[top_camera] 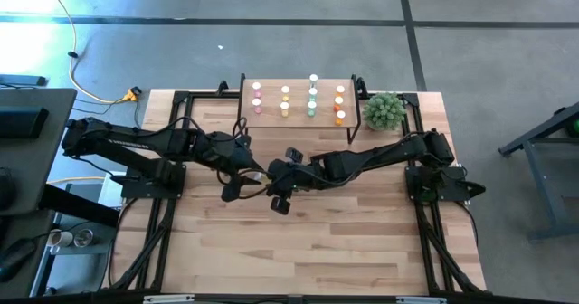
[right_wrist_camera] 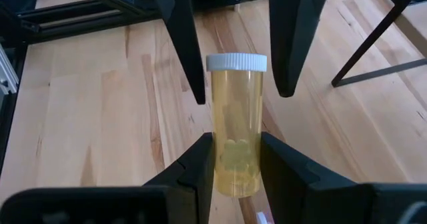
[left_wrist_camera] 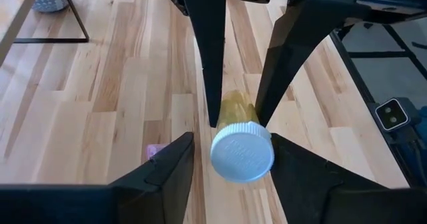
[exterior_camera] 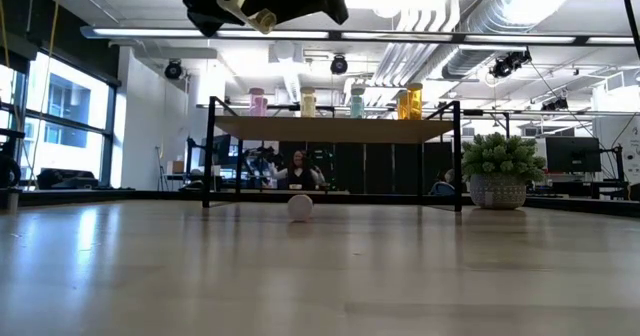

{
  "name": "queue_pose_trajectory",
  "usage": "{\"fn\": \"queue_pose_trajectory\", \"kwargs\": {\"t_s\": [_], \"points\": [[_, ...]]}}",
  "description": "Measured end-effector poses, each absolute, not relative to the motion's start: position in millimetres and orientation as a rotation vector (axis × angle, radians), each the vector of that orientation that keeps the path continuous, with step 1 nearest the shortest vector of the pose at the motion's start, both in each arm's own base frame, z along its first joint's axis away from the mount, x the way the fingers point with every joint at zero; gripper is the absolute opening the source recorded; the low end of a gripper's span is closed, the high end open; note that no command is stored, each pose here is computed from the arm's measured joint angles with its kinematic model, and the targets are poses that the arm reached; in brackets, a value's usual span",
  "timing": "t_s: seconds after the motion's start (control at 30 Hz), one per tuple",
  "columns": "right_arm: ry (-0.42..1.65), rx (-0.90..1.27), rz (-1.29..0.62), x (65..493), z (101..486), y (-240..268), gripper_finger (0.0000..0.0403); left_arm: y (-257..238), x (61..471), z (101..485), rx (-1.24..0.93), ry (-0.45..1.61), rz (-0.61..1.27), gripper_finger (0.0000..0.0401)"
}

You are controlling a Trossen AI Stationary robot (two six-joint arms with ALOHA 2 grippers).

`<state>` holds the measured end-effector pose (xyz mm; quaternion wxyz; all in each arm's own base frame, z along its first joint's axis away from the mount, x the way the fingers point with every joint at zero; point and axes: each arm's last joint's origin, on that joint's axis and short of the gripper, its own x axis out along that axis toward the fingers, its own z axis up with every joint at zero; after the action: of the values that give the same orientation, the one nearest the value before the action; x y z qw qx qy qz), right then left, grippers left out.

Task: Pick and place medicine bottles onto shelf by color
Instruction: Put the yellow pill bottle aligned with the other yellow pill bottles on the shelf

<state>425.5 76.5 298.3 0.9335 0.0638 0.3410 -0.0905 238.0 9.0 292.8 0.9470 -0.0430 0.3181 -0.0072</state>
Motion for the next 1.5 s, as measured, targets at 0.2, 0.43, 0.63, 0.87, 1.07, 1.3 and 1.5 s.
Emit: {"fn": "queue_pose_trajectory", "kwargs": {"t_s": [0.2, 0.43, 0.63, 0.87, 1.07, 1.3, 1.5], "points": [[0.697, 0.131, -0.186, 425.5, 298.3, 76.3, 0.0096, 8.9, 238.0, 292.8, -0.088, 0.648, -0.016, 0.0132], [0.698, 0.129, -0.186, 425.5, 298.2, 76.3, 0.0096, 8.9, 238.0, 292.9, -0.087, 0.647, -0.016, 0.0110], [0.698, 0.124, -0.185, 425.6, 298.3, 75.8, 0.0096, 8.6, 238.1, 292.9, -0.087, 0.647, -0.017, 0.0116], [0.701, 0.121, -0.182, 425.5, 298.2, 75.9, 0.0124, 8.6, 237.9, 292.7, -0.087, 0.650, -0.017, 0.0115], [0.731, 0.119, -0.175, 423.0, 297.2, 74.9, 0.0160, 8.6, 235.3, 289.4, -0.089, 0.693, -0.013, 0.0115], [0.729, 0.120, -0.186, 414.0, 311.1, 63.7, 0.0173, 9.9, 230.2, 283.7, -0.072, 0.771, 0.039, 0.0115], [0.745, 0.082, -0.203, 405.1, 322.0, 47.2, 0.0173, 12.5, 225.4, 279.5, -0.018, 0.836, 0.106, 0.0115]]}}
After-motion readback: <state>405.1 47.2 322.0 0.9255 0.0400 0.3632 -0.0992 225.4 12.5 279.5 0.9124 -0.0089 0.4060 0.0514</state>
